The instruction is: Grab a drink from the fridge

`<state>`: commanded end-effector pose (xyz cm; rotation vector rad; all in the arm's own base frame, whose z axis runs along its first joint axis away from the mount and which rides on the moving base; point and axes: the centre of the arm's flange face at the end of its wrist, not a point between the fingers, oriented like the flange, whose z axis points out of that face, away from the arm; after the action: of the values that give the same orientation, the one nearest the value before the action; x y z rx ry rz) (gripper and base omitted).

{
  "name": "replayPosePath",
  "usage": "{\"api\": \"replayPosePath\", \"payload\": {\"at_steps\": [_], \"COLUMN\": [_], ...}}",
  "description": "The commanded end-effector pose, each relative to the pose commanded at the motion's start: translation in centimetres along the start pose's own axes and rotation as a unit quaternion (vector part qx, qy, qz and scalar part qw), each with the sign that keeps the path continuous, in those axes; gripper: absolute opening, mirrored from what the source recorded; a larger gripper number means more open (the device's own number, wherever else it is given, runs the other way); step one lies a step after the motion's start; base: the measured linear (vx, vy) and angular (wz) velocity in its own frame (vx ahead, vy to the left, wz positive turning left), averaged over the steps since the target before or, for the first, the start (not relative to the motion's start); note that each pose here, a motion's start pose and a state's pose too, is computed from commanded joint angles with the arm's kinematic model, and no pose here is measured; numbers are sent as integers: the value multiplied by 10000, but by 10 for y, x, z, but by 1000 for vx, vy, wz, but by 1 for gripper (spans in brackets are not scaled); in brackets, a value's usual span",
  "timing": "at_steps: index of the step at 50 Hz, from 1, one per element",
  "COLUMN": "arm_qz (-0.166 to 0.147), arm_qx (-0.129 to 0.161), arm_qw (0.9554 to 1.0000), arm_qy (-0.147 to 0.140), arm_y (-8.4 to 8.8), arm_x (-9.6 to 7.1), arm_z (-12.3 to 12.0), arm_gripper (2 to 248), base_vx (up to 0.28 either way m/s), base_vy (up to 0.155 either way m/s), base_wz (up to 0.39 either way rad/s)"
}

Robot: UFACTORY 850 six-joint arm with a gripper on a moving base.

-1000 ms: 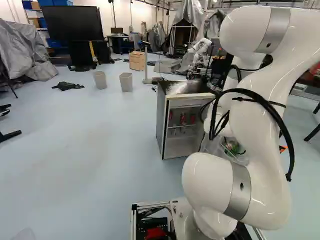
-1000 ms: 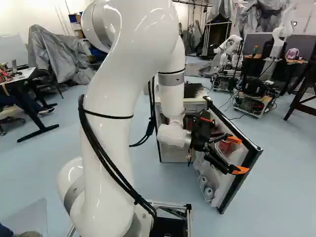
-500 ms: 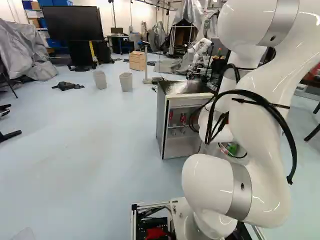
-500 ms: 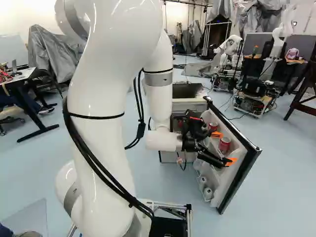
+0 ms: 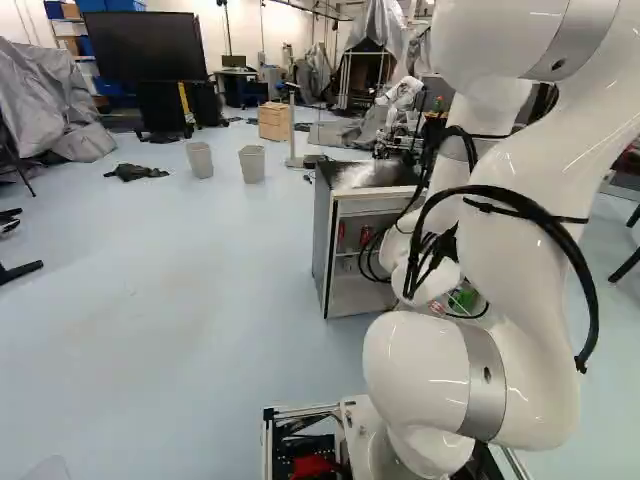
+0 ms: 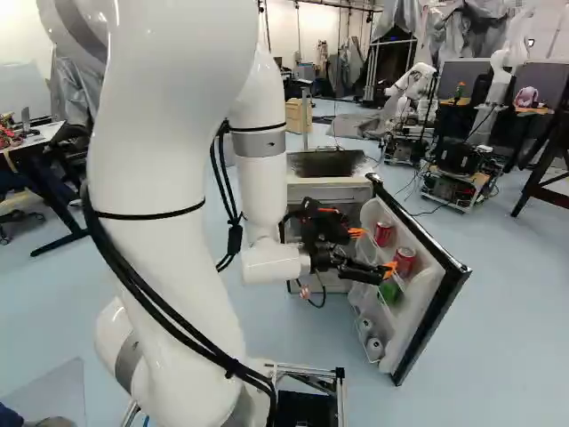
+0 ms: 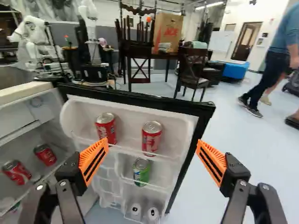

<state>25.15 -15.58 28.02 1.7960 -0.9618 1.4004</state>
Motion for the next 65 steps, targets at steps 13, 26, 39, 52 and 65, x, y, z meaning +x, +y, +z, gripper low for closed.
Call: {"api": "replayPosePath", "payload": {"at_steps": [13, 26, 39, 52, 65], "arm_qz": [-151, -251, -407, -552, -662], "arm_qx": [851, 1537, 2194, 2842, 3480], "arm_qw": [9963, 9878, 9747, 9567, 9342], "arm_qy": [-15, -20, -147, -297, -420], "arm_y": [-16, -28, -40, -56, -75], "arm_x": [-2, -3, -12, -25, -37], "arm_z": [-13, -17, -19, -18, -13], "arm_gripper": [247, 247, 247, 247, 247], "base_vx": [0, 0, 0, 0, 0], "base_vy": [0, 0, 0, 0, 0], "base_wz": [0, 0, 0, 0, 0]}}
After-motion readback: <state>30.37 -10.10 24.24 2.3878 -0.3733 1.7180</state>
